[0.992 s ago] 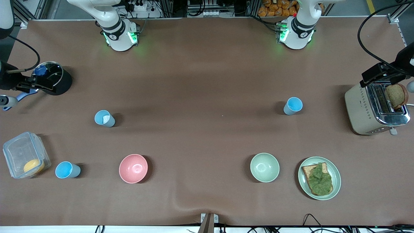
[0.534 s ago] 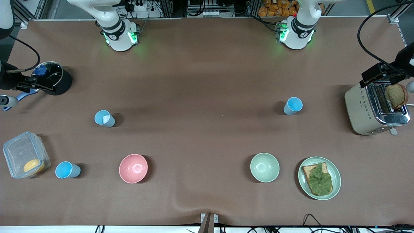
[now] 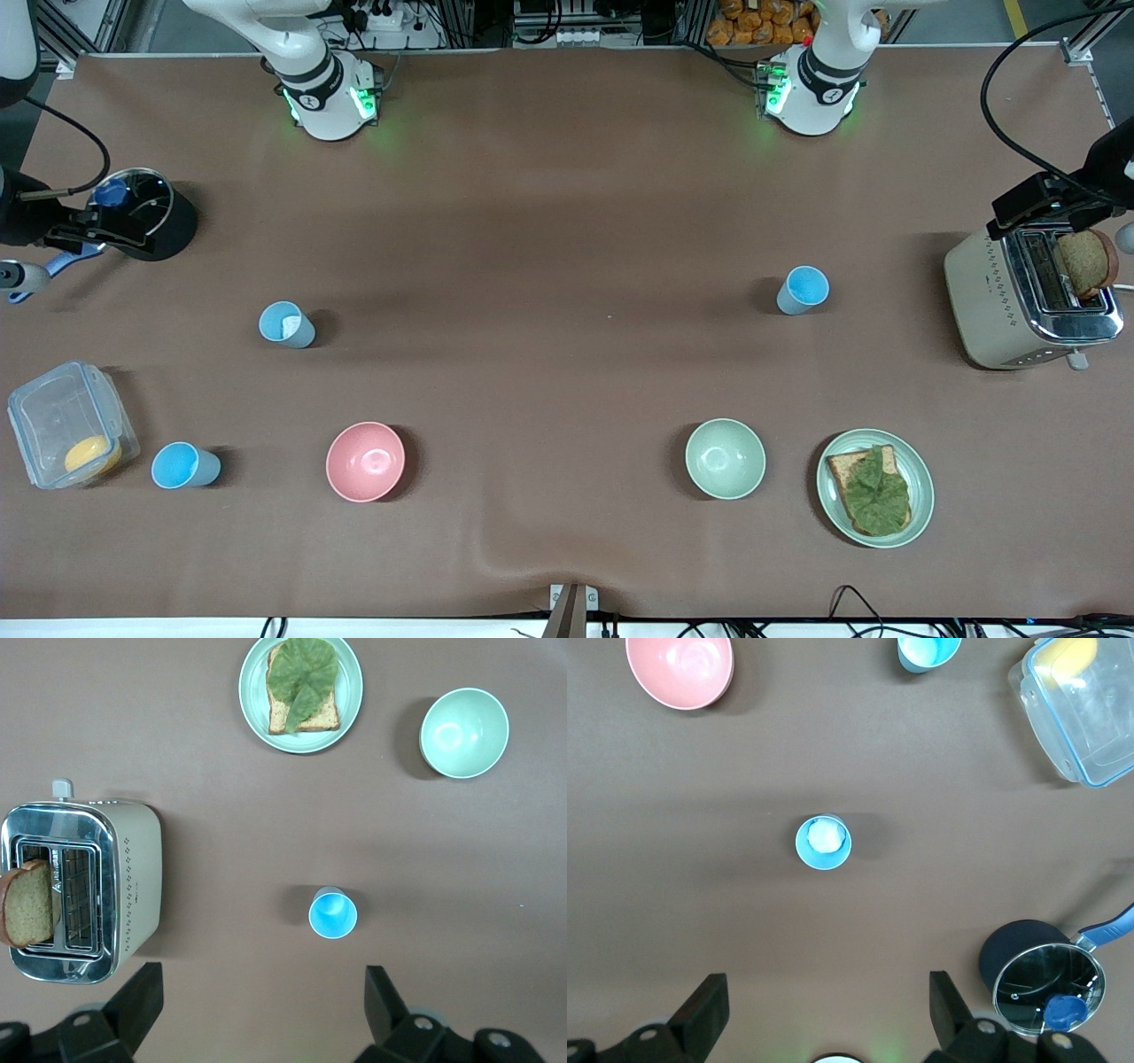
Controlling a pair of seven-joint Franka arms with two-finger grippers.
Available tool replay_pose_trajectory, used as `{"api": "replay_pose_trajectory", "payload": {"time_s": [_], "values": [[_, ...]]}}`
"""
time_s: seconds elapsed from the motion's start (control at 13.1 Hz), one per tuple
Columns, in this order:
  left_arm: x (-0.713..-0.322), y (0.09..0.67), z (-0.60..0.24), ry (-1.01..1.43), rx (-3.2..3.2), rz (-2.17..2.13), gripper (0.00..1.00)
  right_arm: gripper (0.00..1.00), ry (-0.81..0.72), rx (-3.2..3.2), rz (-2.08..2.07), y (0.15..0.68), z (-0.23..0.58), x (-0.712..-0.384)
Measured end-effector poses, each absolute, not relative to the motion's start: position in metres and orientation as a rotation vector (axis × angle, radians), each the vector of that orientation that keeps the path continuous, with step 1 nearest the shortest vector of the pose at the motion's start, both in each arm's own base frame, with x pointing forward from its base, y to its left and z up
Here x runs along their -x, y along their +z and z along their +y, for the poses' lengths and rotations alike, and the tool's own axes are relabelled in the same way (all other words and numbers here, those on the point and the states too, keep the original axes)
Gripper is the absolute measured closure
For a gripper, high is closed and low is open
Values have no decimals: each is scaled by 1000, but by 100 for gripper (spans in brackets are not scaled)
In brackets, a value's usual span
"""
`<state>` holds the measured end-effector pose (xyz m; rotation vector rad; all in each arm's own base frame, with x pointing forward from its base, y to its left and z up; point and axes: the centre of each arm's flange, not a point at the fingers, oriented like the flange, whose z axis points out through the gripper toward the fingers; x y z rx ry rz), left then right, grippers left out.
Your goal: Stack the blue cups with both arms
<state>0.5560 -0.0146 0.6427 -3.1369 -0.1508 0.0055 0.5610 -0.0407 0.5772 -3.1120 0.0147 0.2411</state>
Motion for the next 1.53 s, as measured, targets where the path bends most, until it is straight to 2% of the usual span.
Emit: {"api": "replay_pose_trajectory", "payload": {"time_s": [1.53], "values": [[-556, 643, -10, 6, 3136, -163, 0, 0, 245, 3112, 18, 576, -42, -561]]}}
